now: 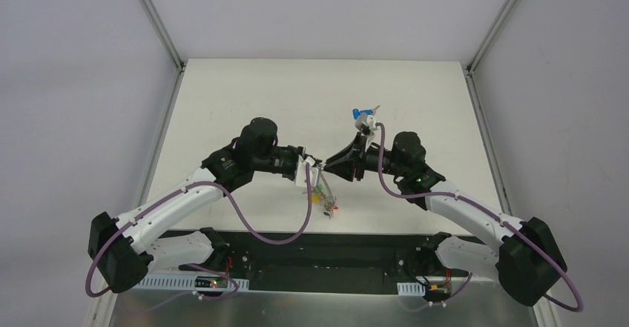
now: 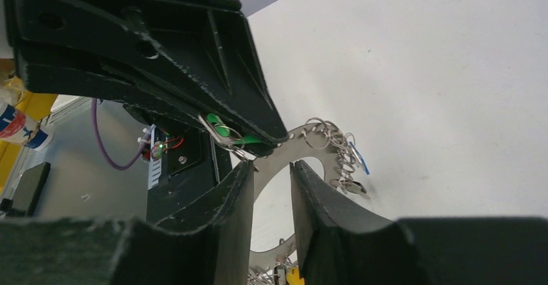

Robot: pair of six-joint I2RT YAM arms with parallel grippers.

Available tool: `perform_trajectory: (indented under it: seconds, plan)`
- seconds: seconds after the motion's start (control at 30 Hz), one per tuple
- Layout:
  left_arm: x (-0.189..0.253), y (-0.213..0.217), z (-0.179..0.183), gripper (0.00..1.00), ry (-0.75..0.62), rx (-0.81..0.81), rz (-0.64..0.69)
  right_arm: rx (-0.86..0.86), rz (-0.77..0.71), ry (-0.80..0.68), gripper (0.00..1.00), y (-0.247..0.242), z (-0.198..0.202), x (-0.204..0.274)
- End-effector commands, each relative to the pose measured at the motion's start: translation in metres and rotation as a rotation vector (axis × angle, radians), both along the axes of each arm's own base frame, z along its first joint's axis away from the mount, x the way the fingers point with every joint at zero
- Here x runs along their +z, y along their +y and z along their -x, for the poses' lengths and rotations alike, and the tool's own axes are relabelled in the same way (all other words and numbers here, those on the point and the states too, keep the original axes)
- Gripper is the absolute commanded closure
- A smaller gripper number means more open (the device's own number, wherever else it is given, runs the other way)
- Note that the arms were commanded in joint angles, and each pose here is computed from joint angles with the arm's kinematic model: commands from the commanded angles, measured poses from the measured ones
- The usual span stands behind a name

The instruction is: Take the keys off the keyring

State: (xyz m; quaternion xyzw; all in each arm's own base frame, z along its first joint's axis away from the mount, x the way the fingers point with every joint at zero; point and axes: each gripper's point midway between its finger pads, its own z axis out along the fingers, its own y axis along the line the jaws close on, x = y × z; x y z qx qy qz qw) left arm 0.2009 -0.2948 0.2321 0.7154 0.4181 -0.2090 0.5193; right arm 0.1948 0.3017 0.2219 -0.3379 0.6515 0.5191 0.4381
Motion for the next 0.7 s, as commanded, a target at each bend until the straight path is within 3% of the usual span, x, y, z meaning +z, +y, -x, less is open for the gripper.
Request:
perform_trajectory:
  seconds: [0.0,0.33,0.5,0.67]
  plan:
    - [0.04,-0.007,0.005,1.0,-0.08,-0.047,0.106,0.094,-0.077,-0.093,0.68,0.012,0.013,0.028]
    - [0.043,-0.005,0.007,1.0,-0.091,-0.045,0.112,0.151,-0.072,-0.079,0.92,0.023,0.021,0.026]
    - [0.041,-0.005,0.006,1.0,-0.088,-0.042,0.106,0.175,-0.098,-0.094,1.0,0.024,0.029,0.04]
    - [0.037,-0.005,0.004,1.0,-0.088,-0.038,0.098,0.145,-0.089,-0.117,1.0,0.018,0.029,0.045]
